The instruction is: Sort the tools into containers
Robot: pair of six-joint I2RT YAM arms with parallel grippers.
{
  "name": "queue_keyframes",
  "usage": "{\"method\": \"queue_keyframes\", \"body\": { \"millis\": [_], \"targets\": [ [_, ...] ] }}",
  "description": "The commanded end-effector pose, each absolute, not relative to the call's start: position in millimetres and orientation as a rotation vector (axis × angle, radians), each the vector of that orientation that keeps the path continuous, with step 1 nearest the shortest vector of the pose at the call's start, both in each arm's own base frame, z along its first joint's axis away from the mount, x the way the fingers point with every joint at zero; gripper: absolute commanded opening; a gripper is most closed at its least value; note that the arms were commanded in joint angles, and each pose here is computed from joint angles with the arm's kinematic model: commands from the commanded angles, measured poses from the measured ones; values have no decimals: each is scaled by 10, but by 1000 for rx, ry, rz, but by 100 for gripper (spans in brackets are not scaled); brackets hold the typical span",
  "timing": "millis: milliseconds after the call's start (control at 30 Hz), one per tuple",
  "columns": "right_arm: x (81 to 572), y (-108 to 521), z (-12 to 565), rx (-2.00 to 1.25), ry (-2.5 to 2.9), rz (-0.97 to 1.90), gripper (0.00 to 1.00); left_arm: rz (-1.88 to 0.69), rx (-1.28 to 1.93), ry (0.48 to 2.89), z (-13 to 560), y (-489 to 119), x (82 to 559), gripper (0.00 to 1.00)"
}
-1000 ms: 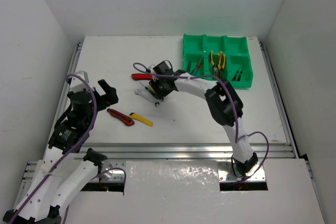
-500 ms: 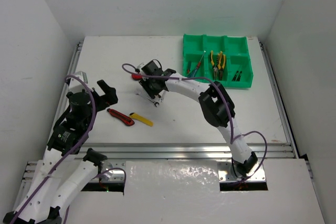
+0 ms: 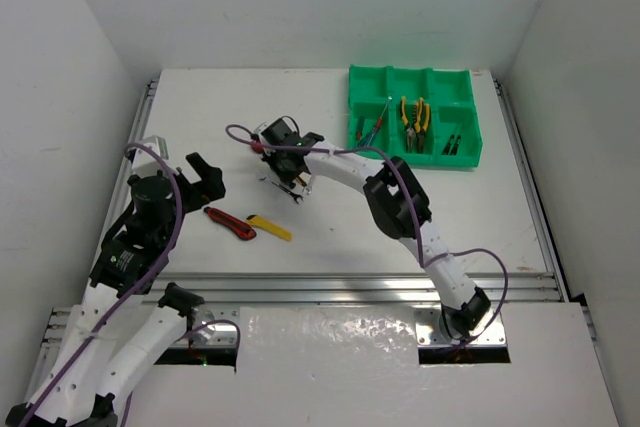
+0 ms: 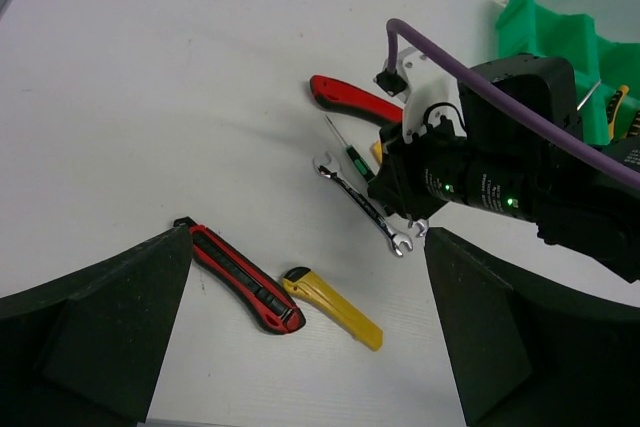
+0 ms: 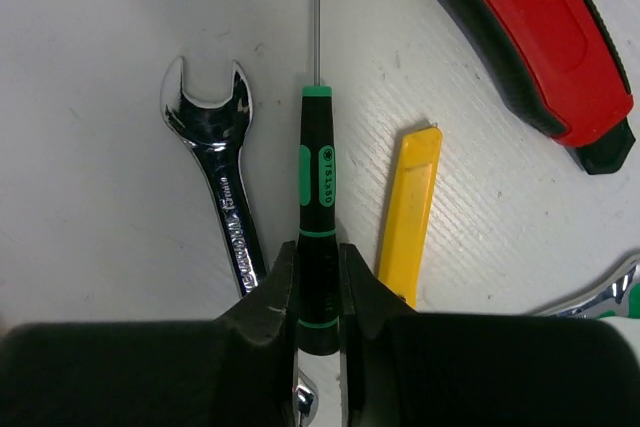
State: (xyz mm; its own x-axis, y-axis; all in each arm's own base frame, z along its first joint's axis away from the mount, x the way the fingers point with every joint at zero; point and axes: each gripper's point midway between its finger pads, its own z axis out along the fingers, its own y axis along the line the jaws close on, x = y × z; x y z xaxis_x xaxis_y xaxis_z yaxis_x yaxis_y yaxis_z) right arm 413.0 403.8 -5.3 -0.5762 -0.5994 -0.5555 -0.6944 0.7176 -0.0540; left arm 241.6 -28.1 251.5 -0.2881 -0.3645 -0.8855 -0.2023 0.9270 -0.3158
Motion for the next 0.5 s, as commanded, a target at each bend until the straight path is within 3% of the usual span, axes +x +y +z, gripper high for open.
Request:
{"method": "queue_keyframes", "body": {
  "millis": [0, 133, 233, 267, 400, 433, 467],
  "targets": [
    [4044, 4057, -73, -1008, 2373, 204, 8, -188, -405, 1819, 2669, -282, 2459, 100],
    [3990, 4133, 281, -983, 2310, 258, 7, -185, -410, 1816, 2670, -274, 2455, 100],
    [3935, 4063, 814, -917, 2217, 301, 6, -184, -413, 1813, 2674, -267, 2449, 100],
    [3926, 3987, 1300, -860, 2135, 320, 6, -184, -413, 1812, 2678, -267, 2447, 100],
    [4045, 3069, 1853, -574, 2103, 274, 6, -181, -417, 1816, 2662, -264, 2446, 100],
    [4010, 2735, 1666, -480, 2173, 235, 6, -185, -414, 1816, 2664, -271, 2443, 100],
    [4168, 2163, 1861, -300, 2159, 175, 6, -186, -413, 1818, 2657, -275, 2447, 100]
  ]
}}
